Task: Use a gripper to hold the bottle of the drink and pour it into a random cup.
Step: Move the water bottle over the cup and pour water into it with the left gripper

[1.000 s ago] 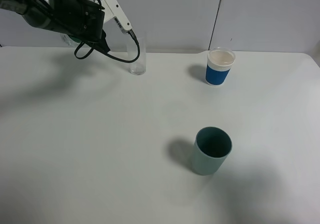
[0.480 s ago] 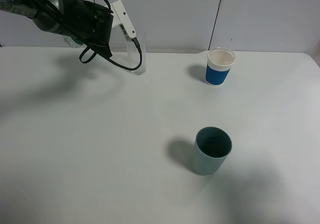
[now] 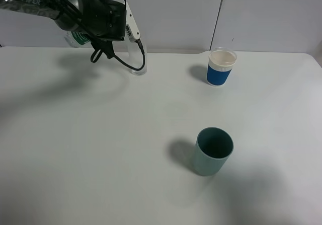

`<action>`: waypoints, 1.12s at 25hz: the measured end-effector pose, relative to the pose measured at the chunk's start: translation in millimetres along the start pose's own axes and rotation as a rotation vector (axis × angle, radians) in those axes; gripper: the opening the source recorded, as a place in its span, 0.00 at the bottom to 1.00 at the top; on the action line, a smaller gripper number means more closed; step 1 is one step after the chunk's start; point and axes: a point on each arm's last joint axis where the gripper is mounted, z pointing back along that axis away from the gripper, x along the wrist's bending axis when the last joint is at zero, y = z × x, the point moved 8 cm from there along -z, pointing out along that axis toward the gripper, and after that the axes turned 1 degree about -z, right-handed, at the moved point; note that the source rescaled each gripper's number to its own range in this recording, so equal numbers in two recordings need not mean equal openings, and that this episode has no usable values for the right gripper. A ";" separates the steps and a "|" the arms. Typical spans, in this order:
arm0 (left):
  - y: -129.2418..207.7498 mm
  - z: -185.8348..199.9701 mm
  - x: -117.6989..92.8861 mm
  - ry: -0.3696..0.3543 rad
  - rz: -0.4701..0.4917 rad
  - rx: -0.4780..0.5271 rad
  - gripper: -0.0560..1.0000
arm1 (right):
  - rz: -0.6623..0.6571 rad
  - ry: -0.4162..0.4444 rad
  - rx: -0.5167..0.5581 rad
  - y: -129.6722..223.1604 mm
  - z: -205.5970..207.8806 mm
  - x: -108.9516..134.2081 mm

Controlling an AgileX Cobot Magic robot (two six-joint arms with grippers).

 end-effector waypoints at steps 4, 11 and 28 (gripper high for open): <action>-3.4 4.3 -1.5 -0.004 -0.029 -0.003 0.05 | 0.000 0.000 0.000 0.0 0.0 0.0; -10.8 13.2 -6.9 -0.006 -0.134 -0.019 0.05 | 0.000 0.000 0.000 0.0 0.0 0.0; -12.4 10.7 -3.9 -0.016 -0.215 -0.035 0.05 | 0.000 0.000 0.000 0.0 0.0 0.0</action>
